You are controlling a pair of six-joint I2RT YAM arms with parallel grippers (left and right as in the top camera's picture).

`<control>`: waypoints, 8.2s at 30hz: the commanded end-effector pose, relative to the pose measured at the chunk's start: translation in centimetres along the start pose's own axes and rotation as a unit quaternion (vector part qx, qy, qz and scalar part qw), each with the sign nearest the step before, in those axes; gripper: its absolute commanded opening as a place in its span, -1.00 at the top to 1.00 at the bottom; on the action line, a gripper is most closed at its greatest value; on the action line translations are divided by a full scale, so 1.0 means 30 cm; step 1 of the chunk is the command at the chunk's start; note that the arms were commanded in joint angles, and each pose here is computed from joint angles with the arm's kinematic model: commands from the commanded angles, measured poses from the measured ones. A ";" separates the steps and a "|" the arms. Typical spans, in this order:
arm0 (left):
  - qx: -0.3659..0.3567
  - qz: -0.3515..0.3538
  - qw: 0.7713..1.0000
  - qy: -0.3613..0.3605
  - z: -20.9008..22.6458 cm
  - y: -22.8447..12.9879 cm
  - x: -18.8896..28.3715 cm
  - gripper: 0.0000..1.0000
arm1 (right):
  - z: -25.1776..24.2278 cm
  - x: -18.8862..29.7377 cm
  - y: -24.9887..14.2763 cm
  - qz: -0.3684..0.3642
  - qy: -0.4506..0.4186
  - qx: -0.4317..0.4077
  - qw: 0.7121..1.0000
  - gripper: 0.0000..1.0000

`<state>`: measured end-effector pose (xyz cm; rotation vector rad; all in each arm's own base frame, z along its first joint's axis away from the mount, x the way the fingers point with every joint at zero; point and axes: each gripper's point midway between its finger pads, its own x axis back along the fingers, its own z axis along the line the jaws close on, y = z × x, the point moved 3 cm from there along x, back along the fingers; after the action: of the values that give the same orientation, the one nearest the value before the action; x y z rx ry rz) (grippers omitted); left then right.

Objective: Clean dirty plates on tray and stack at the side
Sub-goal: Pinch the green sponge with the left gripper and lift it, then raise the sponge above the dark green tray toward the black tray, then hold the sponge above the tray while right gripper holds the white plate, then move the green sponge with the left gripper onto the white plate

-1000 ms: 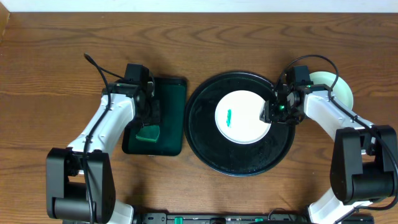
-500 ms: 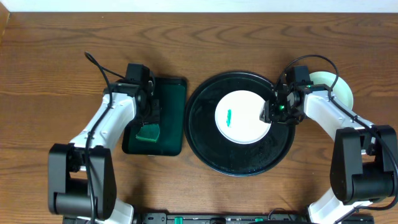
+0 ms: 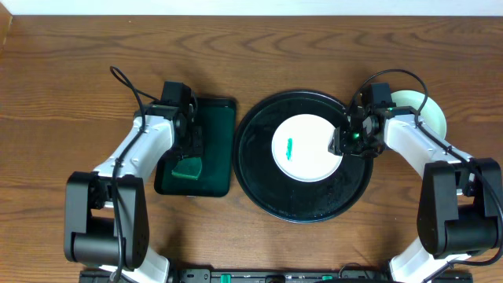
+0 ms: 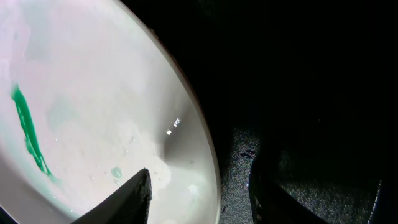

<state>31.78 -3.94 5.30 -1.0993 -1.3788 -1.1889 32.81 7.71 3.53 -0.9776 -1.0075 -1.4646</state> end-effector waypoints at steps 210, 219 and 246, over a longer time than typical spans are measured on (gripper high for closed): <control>-0.054 0.006 0.995 -0.085 -0.349 0.111 0.357 0.86 | 0.133 0.015 -0.006 -0.024 -0.014 0.098 0.995 0.97; -0.071 0.003 0.991 -0.114 -0.586 -0.001 0.300 0.86 | 0.133 0.015 -0.007 -0.024 -0.014 0.098 0.995 0.97; -0.051 -0.041 0.997 -0.052 -0.701 -0.013 0.096 0.86 | 0.132 0.015 -0.010 -0.022 -0.015 0.097 0.995 0.97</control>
<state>32.96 -25.28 9.48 -1.2405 -1.4684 -1.2770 32.57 11.24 4.37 -0.8565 -1.1561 -1.3495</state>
